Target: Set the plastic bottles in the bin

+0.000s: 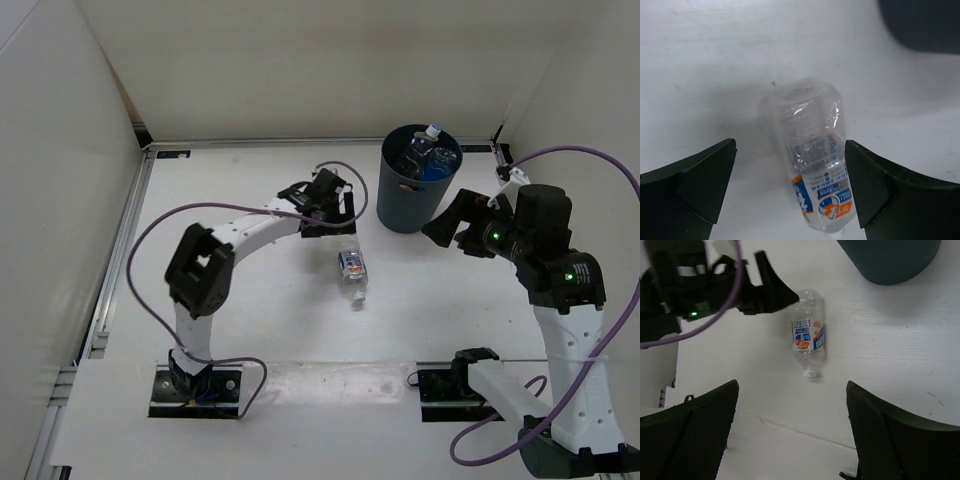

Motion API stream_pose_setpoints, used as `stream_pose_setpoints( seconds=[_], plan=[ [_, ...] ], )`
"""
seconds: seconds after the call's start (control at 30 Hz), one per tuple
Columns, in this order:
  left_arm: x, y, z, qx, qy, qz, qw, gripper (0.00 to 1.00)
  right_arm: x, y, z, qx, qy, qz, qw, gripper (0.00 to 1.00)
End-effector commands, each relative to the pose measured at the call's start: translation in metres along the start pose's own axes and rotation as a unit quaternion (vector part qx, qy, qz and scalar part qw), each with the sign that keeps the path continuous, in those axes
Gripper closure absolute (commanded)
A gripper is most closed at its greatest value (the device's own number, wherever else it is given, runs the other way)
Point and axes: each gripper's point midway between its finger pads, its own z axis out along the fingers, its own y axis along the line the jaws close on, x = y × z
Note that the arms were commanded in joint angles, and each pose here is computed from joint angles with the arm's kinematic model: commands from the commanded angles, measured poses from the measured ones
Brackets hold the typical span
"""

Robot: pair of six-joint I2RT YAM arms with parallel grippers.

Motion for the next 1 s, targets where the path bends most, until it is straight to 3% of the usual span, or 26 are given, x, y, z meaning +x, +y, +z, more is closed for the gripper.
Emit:
stream_pose_setpoints(
  seconds=[0.0, 0.17, 0.43, 0.6, 0.77, 0.87, 0.97],
  plan=[
    [0.013, -0.033, -0.019, 0.03, 0.07, -0.045, 0.996, 0.0, -0.011, 0.004, -0.008, 0.003, -0.036, -0.006, 0.999, 0.11],
    [0.046, -0.025, 0.019, 0.001, 0.112, -0.055, 0.992, 0.0, -0.012, -0.002, -0.012, 0.011, -0.037, -0.005, 0.999, 0.11],
    [0.064, -0.027, 0.033, 0.003, 0.138, -0.059, 0.989, 0.0, -0.011, -0.01, -0.008, 0.005, -0.031, 0.012, 0.999, 0.11],
    [0.077, -0.028, 0.039, 0.007, 0.164, -0.055, 0.985, 0.07, -0.009, -0.013, -0.006, 0.004, -0.028, 0.017, 0.999, 0.11],
    [0.087, -0.03, 0.042, 0.021, 0.191, -0.044, 0.98, 0.2, -0.01, -0.016, -0.007, 0.005, -0.03, 0.022, 0.999, 0.11],
    [0.078, -0.03, 0.035, 0.024, 0.179, -0.031, 0.983, 0.34, -0.011, -0.017, -0.009, 0.002, -0.031, 0.025, 0.999, 0.11],
    [0.043, -0.028, 0.012, 0.017, 0.129, -0.017, 0.991, 0.41, -0.011, -0.019, -0.011, 0.002, -0.033, 0.027, 0.999, 0.11]
  ],
)
